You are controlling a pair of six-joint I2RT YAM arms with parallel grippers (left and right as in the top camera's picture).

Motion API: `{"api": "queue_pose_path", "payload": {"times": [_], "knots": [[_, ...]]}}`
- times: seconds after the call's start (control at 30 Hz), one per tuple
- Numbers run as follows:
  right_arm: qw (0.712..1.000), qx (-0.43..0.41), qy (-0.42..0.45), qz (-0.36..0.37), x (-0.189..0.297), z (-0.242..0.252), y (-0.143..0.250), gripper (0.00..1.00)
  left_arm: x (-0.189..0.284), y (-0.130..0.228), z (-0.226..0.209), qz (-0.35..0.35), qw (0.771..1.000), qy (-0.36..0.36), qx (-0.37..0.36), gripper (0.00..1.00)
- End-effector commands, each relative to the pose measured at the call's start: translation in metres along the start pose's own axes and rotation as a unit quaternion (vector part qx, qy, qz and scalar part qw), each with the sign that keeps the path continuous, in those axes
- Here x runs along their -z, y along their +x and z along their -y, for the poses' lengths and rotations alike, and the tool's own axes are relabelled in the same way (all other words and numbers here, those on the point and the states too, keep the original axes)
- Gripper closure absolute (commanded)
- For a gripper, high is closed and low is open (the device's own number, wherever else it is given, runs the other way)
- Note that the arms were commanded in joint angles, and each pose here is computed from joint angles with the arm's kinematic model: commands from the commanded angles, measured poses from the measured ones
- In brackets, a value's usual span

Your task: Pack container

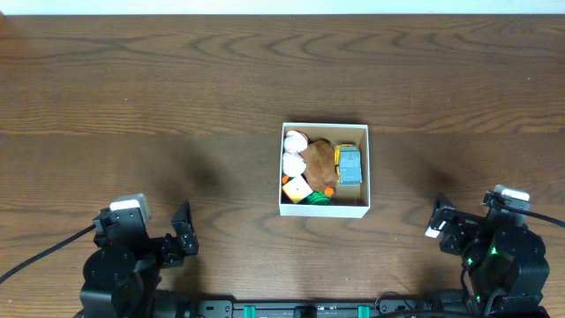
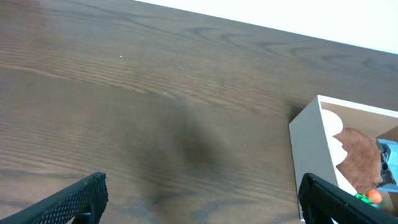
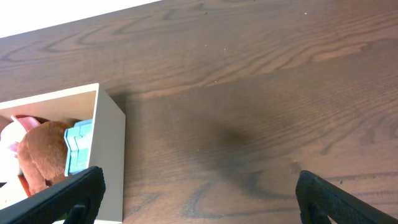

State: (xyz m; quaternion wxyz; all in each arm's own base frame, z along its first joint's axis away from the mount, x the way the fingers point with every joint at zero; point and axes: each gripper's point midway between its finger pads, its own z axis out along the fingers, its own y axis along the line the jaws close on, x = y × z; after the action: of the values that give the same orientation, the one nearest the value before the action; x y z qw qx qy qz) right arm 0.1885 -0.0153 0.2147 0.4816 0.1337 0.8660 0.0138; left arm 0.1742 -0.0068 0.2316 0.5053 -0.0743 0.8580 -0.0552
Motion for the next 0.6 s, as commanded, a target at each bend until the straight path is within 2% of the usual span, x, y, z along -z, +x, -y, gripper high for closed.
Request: {"api": "queue_pose_path", "payload": {"times": [0.0,0.33,0.47,0.57], "knots": [[1.000,-0.007,0.004,0.000,0.000,0.001,0.001,0.01,0.000,0.002,0.001,-0.002,1.000,0.004,0.007,0.02],[1.000,-0.005,0.005,-0.002,0.000,0.002,0.002,0.01,0.000,0.002,0.001,-0.002,1.000,0.004,0.007,0.02],[0.999,0.037,-0.022,-0.003,-0.002,-0.007,0.004,0.01,0.000,0.002,0.001,-0.002,1.000,0.004,0.007,0.02],[0.993,0.092,-0.064,0.032,-0.004,-0.021,0.002,0.01,0.000,0.002,0.001,-0.002,1.000,0.004,0.007,0.02]]}}
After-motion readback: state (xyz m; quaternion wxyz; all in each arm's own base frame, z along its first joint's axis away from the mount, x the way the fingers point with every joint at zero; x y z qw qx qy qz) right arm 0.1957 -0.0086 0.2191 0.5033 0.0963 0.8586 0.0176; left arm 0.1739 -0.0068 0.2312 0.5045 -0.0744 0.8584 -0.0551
